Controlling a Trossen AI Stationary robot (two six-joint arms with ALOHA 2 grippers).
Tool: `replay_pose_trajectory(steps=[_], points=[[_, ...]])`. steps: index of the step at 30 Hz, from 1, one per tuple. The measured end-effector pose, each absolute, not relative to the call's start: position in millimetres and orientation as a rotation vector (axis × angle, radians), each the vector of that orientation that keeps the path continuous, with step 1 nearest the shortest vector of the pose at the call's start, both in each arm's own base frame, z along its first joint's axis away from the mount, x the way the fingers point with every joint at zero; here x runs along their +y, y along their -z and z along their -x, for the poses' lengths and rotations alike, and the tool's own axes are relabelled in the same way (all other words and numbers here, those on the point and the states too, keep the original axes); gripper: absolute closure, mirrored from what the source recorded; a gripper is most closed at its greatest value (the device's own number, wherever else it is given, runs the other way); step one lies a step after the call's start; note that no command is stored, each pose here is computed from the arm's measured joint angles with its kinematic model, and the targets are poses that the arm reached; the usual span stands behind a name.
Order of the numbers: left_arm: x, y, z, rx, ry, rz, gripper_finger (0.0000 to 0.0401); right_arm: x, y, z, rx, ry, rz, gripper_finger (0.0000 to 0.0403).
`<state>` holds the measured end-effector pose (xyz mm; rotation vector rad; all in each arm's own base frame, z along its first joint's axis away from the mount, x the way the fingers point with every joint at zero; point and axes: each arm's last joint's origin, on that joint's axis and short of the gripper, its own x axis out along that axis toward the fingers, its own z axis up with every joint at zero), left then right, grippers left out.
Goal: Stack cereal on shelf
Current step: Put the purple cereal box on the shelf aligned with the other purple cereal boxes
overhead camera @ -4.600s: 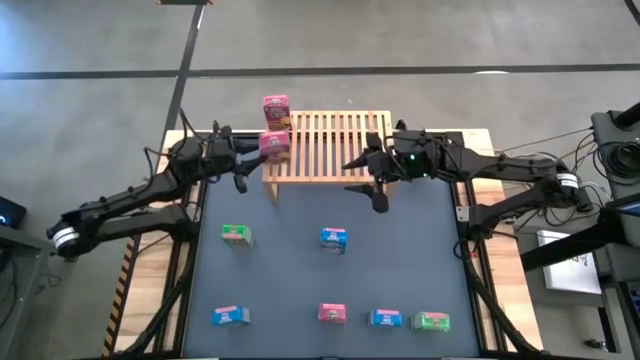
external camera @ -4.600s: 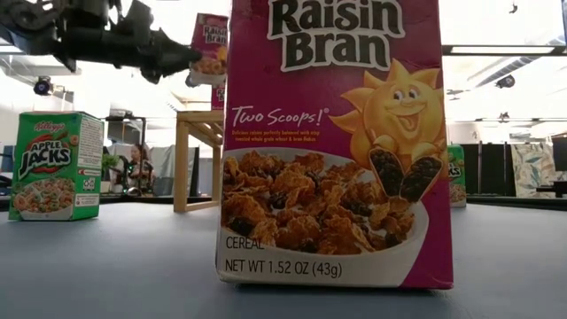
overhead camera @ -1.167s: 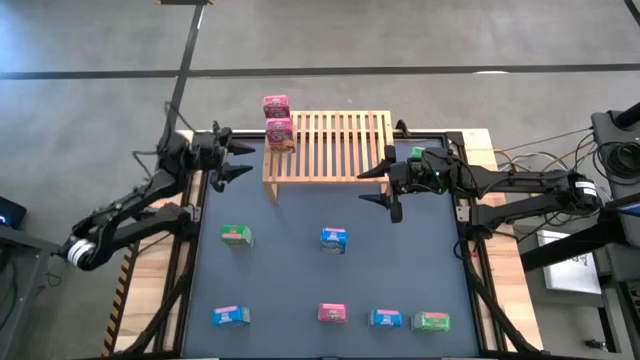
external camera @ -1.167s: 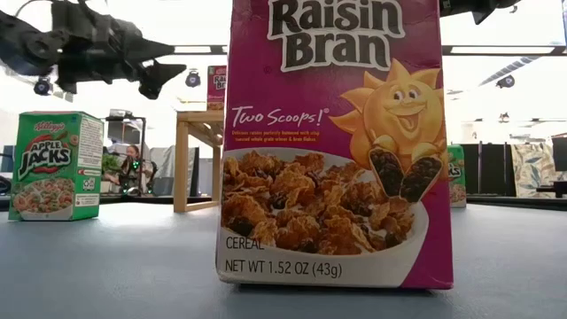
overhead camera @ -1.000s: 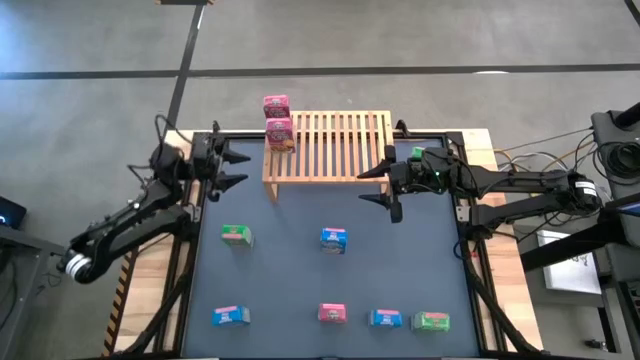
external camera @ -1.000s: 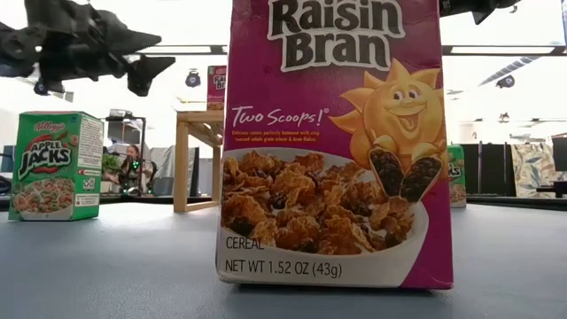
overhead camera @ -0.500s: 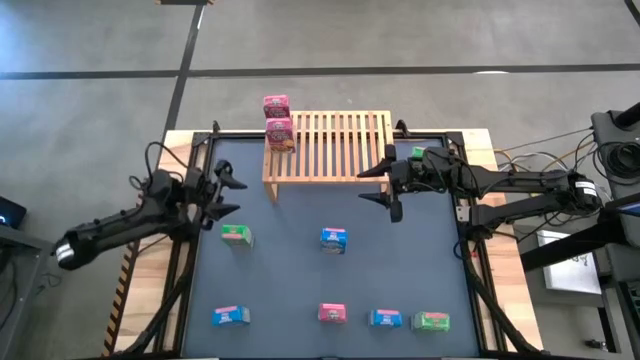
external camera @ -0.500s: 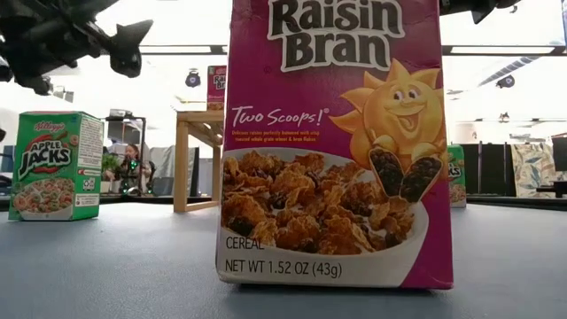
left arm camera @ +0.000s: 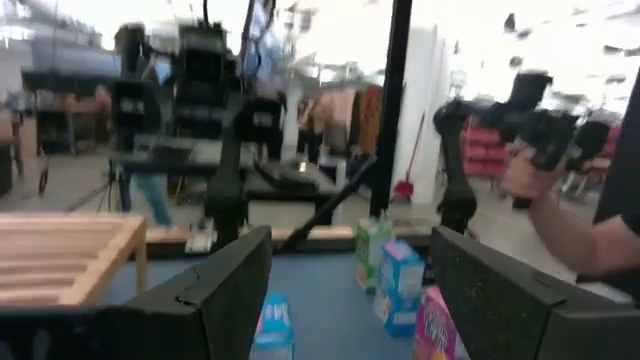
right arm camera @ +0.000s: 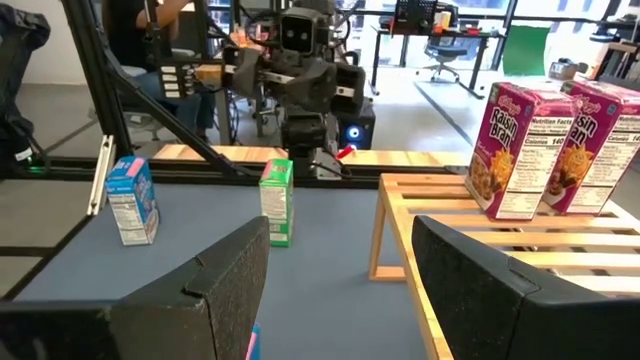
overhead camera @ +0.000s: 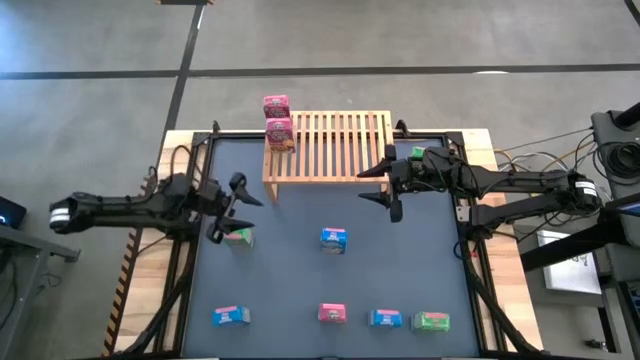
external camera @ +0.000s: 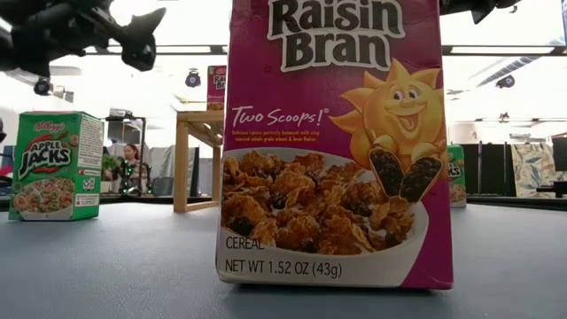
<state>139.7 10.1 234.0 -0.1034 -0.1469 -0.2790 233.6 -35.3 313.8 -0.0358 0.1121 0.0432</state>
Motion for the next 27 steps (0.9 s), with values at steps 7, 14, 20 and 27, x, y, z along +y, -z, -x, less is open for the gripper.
replay_pose_trajectory(steps=[7, 14, 20, 27], points=[[-4, -239, -168, 0.021, 0.273, 0.093, 0.0146, -33, -313, -234, 0.12, -0.052, 0.012, 0.0167], [-31, -252, -199, 0.18, 0.323, 0.062, 0.0146, -19, -294, -234, 0.175, -0.101, -0.017, 0.0167], [-64, -254, -230, 0.341, 0.345, 0.012, 0.0146, -3, -261, -230, 0.142, -0.098, -0.03, 0.0168], [-101, -255, -261, 0.403, 0.368, -0.021, 0.0145, 12, -239, -220, 0.041, -0.136, -0.055, 0.0167]])
